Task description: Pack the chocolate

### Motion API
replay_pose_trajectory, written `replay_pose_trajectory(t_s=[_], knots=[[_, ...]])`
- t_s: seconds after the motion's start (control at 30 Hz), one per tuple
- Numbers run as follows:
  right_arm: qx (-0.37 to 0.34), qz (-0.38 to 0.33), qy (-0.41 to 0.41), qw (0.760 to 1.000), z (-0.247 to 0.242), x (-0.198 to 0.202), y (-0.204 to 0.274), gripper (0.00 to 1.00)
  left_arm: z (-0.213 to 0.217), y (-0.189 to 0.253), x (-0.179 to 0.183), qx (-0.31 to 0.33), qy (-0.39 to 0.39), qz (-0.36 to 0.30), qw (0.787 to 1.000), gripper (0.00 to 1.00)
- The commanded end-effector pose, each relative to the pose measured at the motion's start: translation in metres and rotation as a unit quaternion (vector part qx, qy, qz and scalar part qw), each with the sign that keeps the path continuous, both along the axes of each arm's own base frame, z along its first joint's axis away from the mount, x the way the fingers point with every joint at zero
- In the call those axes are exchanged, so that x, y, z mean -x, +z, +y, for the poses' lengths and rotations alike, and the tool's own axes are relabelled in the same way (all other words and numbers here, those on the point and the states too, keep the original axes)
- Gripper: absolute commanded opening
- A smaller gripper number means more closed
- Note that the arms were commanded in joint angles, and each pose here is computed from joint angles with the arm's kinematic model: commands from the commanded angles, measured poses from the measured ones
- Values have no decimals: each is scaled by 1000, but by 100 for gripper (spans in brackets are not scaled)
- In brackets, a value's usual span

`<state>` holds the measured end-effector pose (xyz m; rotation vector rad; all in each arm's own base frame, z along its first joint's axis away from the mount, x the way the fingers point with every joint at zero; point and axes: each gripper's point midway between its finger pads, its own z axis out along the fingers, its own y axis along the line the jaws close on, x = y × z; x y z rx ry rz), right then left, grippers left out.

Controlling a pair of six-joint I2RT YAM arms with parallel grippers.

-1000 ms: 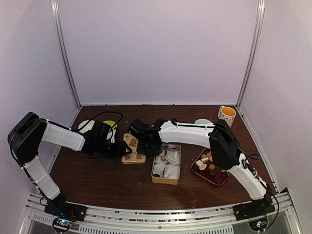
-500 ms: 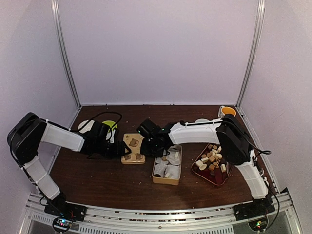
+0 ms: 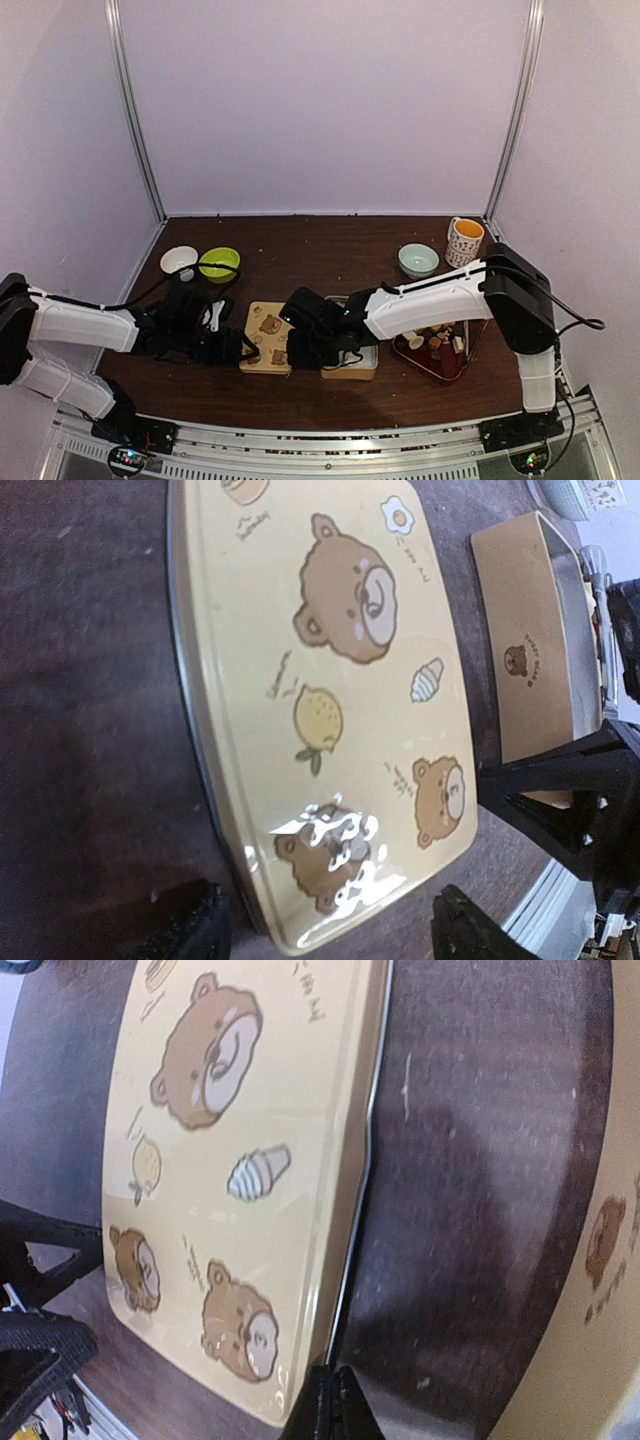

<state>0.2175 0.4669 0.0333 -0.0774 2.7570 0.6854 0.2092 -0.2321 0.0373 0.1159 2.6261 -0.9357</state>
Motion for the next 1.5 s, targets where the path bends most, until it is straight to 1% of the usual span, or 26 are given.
replay_pose_trajectory(t_s=[0.0,0.1,0.13,0.17,0.27,0.33,0.37,0.43,0.5,0.57,0.6,0.77,0.9,1.03,1.23,1.4,1.47], knots=[[-29,-26,-6,999,-1,2,25,0,18,6,12,-6,30,1,1000,72],[-18,-44,-8,999,-6,-4,33,1,25,10,9,-25,39,-11,999,74],[-18,-49,-8,999,-6,-5,37,4,25,11,7,-28,39,-15,999,74],[-21,-55,-8,998,-6,-6,42,10,25,13,5,-30,38,-20,999,75],[-32,-76,-12,997,-4,-13,55,39,24,17,-3,-32,38,-31,998,75],[-43,-83,-13,996,-1,-18,61,50,22,18,-10,-27,37,-35,998,72],[-48,-82,-14,995,2,-20,63,52,21,19,-14,-24,37,-37,998,72],[-54,-78,-17,995,8,-26,64,53,18,20,-19,-19,33,-38,999,71],[-52,-76,-20,996,13,-31,63,53,14,20,-26,-16,28,-41,999,68],[-38,-72,-28,996,17,-37,58,45,11,18,-30,-16,22,-39,999,66],[-27,-65,-31,997,18,-38,52,44,10,16,-32,-15,21,-37,999,66],[0,-40,-48,998,25,-43,33,46,2,7,-38,-10,13,-29,999,66],[23,-46,-68,996,15,-47,27,51,-3,2,-43,-9,10,-24,1000,66],[39,-49,-73,995,8,-49,22,54,-5,-2,-45,-9,9,-22,1000,66],[22,-16,-72,997,16,-47,3,55,-8,-4,-46,-5,4,-19,1000,66],[4,4,-68,998,23,-47,-8,54,-12,-9,-47,-3,-2,-10,1000,65],[-15,23,-58,998,28,-43,-12,53,-14,-12,-47,-1,-4,-7,1000,65]])
